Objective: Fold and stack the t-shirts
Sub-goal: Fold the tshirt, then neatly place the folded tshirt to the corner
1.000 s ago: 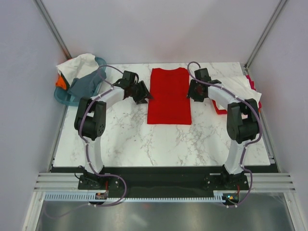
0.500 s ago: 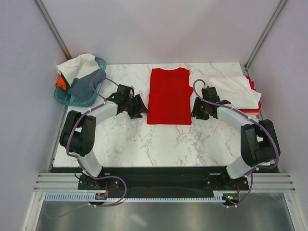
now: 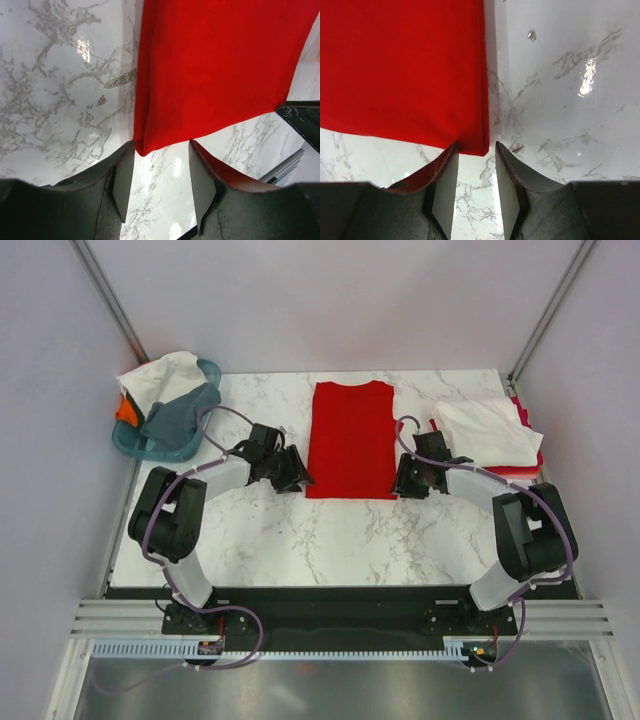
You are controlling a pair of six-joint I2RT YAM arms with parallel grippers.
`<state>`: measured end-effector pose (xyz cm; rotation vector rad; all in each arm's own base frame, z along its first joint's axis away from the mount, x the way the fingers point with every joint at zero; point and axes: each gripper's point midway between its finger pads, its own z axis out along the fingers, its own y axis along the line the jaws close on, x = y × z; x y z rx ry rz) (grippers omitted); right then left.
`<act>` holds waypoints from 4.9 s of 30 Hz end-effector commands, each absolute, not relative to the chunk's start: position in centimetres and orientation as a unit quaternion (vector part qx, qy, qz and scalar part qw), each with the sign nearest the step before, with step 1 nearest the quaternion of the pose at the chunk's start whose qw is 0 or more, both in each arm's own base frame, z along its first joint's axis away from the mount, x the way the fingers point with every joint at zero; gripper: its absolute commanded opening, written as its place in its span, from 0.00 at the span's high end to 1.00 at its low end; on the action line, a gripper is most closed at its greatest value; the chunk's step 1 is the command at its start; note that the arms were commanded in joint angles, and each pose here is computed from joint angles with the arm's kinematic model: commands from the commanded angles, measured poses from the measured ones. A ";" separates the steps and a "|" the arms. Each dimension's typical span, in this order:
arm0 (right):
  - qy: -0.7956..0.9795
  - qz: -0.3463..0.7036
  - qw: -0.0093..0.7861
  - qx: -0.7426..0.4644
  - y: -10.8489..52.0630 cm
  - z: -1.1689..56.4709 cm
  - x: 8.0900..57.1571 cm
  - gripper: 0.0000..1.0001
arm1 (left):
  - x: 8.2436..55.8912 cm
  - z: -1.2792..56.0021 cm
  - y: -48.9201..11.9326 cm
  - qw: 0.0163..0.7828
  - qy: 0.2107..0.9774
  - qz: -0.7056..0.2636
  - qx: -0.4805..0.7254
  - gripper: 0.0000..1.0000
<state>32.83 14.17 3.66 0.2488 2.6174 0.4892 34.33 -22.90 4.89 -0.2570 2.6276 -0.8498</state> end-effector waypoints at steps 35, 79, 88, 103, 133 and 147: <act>0.947 0.199 0.240 0.072 14.6 3.8 31.7 1.00 | 30.6 4.0 -23.6 0.188 0.920 -0.338 -0.068 0.98; 0.904 0.212 0.370 0.045 14.6 20.2 35.2 1.00 | 29.7 20.1 -22.7 0.250 0.874 -0.416 -0.035 0.98; 0.906 0.199 0.368 0.062 14.5 20.0 40.0 1.00 | 35.4 20.7 -22.2 0.253 0.871 -0.417 -0.047 0.98; 0.913 0.184 0.352 0.096 14.8 16.9 47.8 1.00 | 44.8 17.5 -21.9 0.250 0.880 -0.391 -0.098 0.98; 0.903 0.267 0.315 0.120 14.9 5.3 54.2 0.42 | 51.4 9.8 -21.7 0.273 0.882 -0.375 -0.083 0.20; 0.917 0.232 0.284 0.157 12.9 0.3 54.0 0.53 | 50.6 6.4 -22.8 0.252 0.879 -0.395 -0.089 0.36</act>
